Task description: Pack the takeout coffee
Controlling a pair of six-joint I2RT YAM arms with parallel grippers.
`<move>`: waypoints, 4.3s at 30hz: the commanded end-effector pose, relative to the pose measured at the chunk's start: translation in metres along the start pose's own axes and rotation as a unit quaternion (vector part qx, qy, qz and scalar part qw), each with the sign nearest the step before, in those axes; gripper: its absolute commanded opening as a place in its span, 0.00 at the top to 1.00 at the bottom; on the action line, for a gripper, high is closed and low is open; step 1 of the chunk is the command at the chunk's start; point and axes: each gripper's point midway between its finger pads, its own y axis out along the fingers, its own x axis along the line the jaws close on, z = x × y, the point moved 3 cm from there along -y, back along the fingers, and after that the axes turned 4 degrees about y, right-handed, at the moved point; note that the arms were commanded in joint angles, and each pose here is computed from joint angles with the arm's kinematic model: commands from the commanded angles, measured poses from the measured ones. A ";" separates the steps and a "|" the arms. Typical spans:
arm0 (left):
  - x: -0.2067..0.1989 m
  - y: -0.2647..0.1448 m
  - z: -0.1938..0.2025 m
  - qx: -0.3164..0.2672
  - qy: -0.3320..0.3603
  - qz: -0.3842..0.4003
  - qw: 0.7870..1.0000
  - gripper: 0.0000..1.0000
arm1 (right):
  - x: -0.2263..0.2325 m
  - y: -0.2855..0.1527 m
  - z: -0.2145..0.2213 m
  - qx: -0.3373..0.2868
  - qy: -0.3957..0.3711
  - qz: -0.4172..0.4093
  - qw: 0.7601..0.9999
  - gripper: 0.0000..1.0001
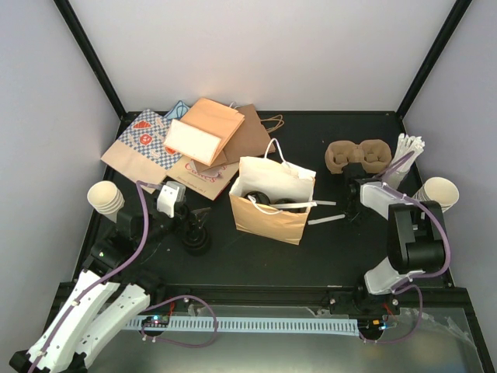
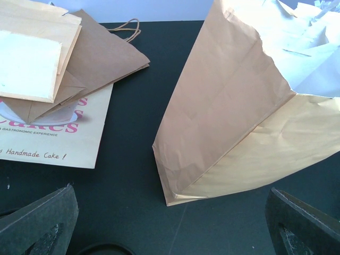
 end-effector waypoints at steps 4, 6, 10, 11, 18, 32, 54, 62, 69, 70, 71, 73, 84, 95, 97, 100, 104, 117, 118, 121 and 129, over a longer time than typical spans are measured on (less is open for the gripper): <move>-0.001 0.000 -0.004 -0.006 0.007 0.002 1.000 0.01 | 0.003 0.006 -0.006 -0.014 0.001 0.017 1.000 0.75; -0.001 0.000 -0.004 -0.006 0.007 0.002 1.000 0.01 | 0.002 0.002 -0.007 -0.017 0.000 0.015 1.000 0.86; -0.001 0.000 -0.004 -0.007 0.007 0.002 1.000 0.01 | 0.000 -0.020 -0.015 -0.039 0.005 0.000 0.999 0.98; -0.001 0.000 -0.005 -0.007 0.007 0.002 1.000 0.01 | 0.000 -0.028 -0.018 -0.047 0.007 -0.006 0.999 0.98; -0.002 0.000 -0.004 -0.007 0.007 0.003 1.000 0.01 | 0.002 -0.093 -0.034 -0.099 -0.008 -0.083 0.992 0.98; -0.001 -0.001 -0.005 -0.010 0.008 0.002 1.000 0.01 | 0.027 -0.288 -0.043 -0.232 -0.137 -0.393 0.879 0.93; 0.000 0.000 -0.005 -0.007 0.006 -0.003 1.000 0.01 | 0.039 -0.492 0.024 -0.266 -0.324 -0.721 0.552 0.92; 0.000 0.000 -0.005 -0.008 0.006 -0.004 1.000 0.01 | 0.042 -0.504 0.056 -0.269 -0.385 -0.749 0.467 0.89; 0.000 0.000 -0.005 -0.008 0.006 -0.002 1.000 0.01 | 0.071 -0.483 0.066 -0.284 -0.410 -0.733 0.463 0.97; 0.000 -0.001 -0.005 -0.008 0.005 -0.003 1.000 0.01 | 0.076 -0.478 0.064 -0.289 -0.407 -0.727 0.471 0.99; 0.000 -0.001 -0.005 -0.010 0.006 -0.003 1.000 0.01 | 0.082 -0.472 0.063 -0.292 -0.405 -0.722 0.479 0.99; 0.000 -0.001 -0.005 -0.010 0.006 -0.003 1.000 0.01 | 0.090 -0.463 0.062 -0.291 -0.403 -0.718 0.487 0.99; 0.000 -0.001 -0.005 -0.010 0.006 -0.004 1.000 0.01 | 0.102 -0.417 0.087 -0.303 -0.435 -0.698 0.482 0.44; 0.000 -0.003 -0.006 -0.014 0.007 -0.004 1.000 0.01 | 0.076 -0.390 0.058 -0.381 -0.398 -0.610 0.569 0.05; 0.000 -0.004 -0.006 -0.015 0.006 -0.005 1.000 0.01 | 0.066 -0.388 0.056 -0.387 -0.386 -0.607 0.577 0.02; 0.000 -0.003 -0.006 -0.015 0.006 -0.004 1.000 0.01 | 0.055 -0.379 0.059 -0.371 -0.365 -0.618 0.589 0.00; 0.000 -0.002 -0.006 -0.012 0.007 -0.002 1.000 0.01 | 0.045 -0.366 0.071 -0.326 -0.364 -0.633 0.600 0.00; -0.001 -0.002 -0.005 -0.012 0.007 0.001 1.000 0.01 | 0.017 -0.309 0.089 -0.252 -0.317 -0.639 0.654 0.00; -0.001 -0.002 -0.006 -0.012 0.007 0.001 1.000 0.01 | 0.015 -0.305 0.090 -0.249 -0.314 -0.639 0.656 0.00; -0.001 -0.002 -0.006 -0.012 0.007 0.001 1.000 0.01 | 0.009 -0.293 0.092 -0.241 -0.301 -0.639 0.665 0.00; -0.001 0.000 -0.004 -0.007 0.007 0.002 1.000 0.01 | -0.003 -0.265 0.098 -0.234 -0.263 -0.655 0.669 0.01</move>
